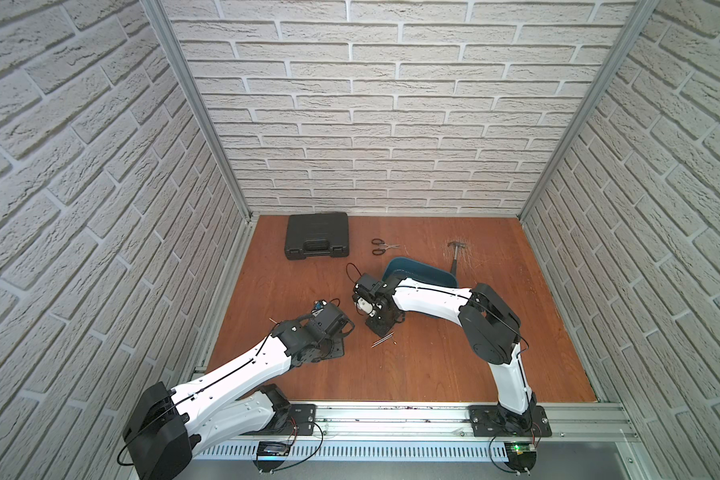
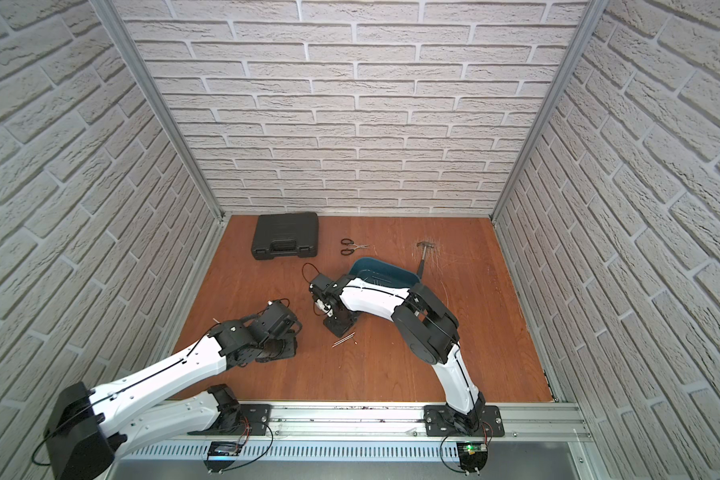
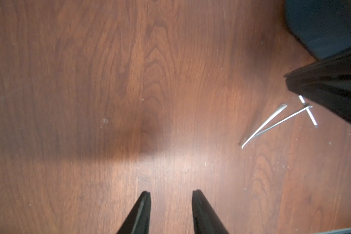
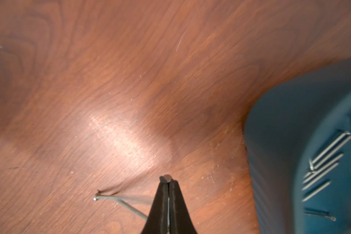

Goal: Put the nails on the desktop into the storage box
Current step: Adjust the nail at the center of the board.

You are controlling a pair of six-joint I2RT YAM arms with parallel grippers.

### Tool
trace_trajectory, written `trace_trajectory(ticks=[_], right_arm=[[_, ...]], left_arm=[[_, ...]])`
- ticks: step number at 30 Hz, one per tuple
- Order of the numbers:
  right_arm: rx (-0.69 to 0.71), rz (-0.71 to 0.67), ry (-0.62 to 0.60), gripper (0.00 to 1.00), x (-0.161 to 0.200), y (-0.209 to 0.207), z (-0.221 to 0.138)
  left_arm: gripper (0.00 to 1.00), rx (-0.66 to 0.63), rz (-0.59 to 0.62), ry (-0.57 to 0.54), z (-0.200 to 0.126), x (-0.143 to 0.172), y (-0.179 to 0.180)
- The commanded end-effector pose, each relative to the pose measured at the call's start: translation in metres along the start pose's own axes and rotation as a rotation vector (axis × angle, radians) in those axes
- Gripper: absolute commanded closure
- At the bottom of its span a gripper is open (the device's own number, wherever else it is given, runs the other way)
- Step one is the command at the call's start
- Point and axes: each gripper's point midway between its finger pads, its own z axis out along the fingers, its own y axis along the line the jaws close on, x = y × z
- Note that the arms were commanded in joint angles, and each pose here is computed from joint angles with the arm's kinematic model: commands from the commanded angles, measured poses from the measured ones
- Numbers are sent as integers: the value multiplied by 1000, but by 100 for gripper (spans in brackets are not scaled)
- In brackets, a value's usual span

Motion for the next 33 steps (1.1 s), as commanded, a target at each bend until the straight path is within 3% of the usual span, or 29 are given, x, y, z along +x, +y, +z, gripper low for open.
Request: trace_trajectory(ticks=[1,33], right_arm=[[45,9,-28,98,-2,-5,-8],[121,31,-212,98,-33,-22,-85]], left_arm=[[62,25,-1,-33,-5,-11,-8],[62,33,1,-33,-2,-15,-14]])
